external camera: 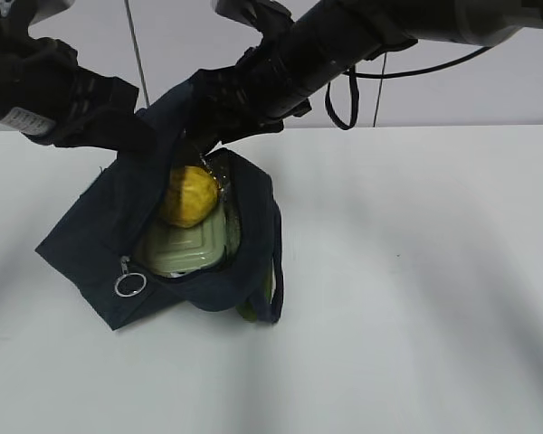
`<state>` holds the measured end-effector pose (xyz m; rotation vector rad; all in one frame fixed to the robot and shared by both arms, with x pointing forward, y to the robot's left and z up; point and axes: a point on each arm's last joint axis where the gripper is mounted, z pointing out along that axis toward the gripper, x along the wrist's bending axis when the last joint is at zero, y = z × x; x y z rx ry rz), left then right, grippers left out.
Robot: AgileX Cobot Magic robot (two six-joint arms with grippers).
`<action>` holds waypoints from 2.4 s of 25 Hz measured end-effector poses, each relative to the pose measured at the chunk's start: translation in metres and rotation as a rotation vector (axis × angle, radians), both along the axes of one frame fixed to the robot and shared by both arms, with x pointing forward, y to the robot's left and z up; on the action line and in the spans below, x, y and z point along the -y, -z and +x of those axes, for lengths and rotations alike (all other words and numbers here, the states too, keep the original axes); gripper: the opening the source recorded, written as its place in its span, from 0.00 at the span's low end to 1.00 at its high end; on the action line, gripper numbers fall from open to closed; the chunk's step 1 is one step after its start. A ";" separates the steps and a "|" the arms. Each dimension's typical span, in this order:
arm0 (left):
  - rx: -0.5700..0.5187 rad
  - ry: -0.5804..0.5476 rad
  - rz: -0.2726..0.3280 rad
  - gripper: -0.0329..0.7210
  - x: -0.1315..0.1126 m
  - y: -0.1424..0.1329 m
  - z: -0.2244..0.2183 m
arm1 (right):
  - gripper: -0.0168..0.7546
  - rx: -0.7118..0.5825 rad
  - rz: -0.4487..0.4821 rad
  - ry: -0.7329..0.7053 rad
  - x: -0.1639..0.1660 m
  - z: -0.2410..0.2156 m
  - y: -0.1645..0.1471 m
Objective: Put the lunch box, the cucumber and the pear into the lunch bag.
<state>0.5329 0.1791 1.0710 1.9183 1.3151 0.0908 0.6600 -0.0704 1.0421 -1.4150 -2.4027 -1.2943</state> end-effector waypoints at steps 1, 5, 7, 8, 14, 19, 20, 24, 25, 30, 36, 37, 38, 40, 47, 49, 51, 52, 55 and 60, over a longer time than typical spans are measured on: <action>0.000 0.000 0.000 0.05 0.000 0.000 0.000 | 0.55 -0.001 0.002 0.000 0.000 0.000 0.000; 0.000 0.000 0.000 0.05 0.000 0.000 0.000 | 0.57 0.001 -0.018 -0.008 0.003 0.000 -0.001; 0.000 0.000 0.000 0.05 0.000 0.000 0.000 | 0.57 0.018 -0.065 -0.016 0.009 -0.004 -0.008; 0.000 0.000 0.000 0.05 0.000 0.000 0.000 | 0.57 0.027 -0.095 -0.015 0.013 -0.005 -0.012; 0.004 -0.005 0.066 0.05 -0.009 0.003 0.002 | 0.57 0.014 -0.354 0.006 0.041 -0.020 -0.030; -0.008 -0.025 0.125 0.05 -0.025 0.006 0.005 | 0.51 -0.071 -0.449 -0.009 0.049 -0.026 -0.024; -0.013 -0.030 0.128 0.05 -0.027 0.007 0.005 | 0.49 -0.078 -0.459 -0.013 0.050 -0.027 -0.024; -0.032 -0.042 0.133 0.05 -0.034 0.008 0.005 | 0.45 -0.123 -0.486 -0.034 0.052 -0.031 -0.022; -0.032 -0.040 0.142 0.05 -0.035 0.008 0.006 | 0.44 -0.132 -0.489 -0.036 0.052 -0.032 -0.022; -0.049 -0.019 0.205 0.05 -0.040 0.012 0.005 | 0.44 -0.137 -0.481 -0.017 0.052 -0.032 -0.022; -0.080 -0.058 0.283 0.05 -0.047 0.016 0.005 | 0.44 -0.212 -0.478 0.032 0.049 -0.025 -0.004; -0.085 -0.068 0.292 0.05 -0.048 0.016 0.005 | 0.44 -0.226 -0.482 0.034 0.049 -0.024 0.002; -0.090 -0.078 0.297 0.05 -0.049 0.017 0.005 | 0.44 -0.238 -0.486 0.032 0.047 -0.022 0.008; -0.095 -0.090 0.304 0.05 -0.050 0.017 0.005 | 0.46 -0.242 -0.492 0.029 0.042 -0.020 0.017; -0.107 -0.125 0.349 0.05 -0.055 0.018 0.005 | 0.57 -0.240 -0.483 0.072 0.022 -0.013 0.044; -0.118 -0.143 0.375 0.05 -0.058 0.019 0.005 | 0.58 -0.246 -0.466 0.109 0.020 -0.010 0.049; -0.128 -0.156 0.397 0.05 -0.060 0.020 0.004 | 0.58 -0.246 -0.455 0.133 0.019 -0.007 0.053; -0.130 -0.159 0.402 0.05 -0.061 0.020 0.004 | 0.58 -0.246 -0.454 0.139 0.018 -0.006 0.055; -0.133 -0.164 0.408 0.05 -0.061 0.020 0.004 | 0.58 -0.241 -0.452 0.141 0.013 -0.004 0.063; -0.138 -0.187 0.449 0.05 -0.066 0.021 0.004 | 0.58 -0.211 -0.453 0.128 -0.005 -0.007 0.072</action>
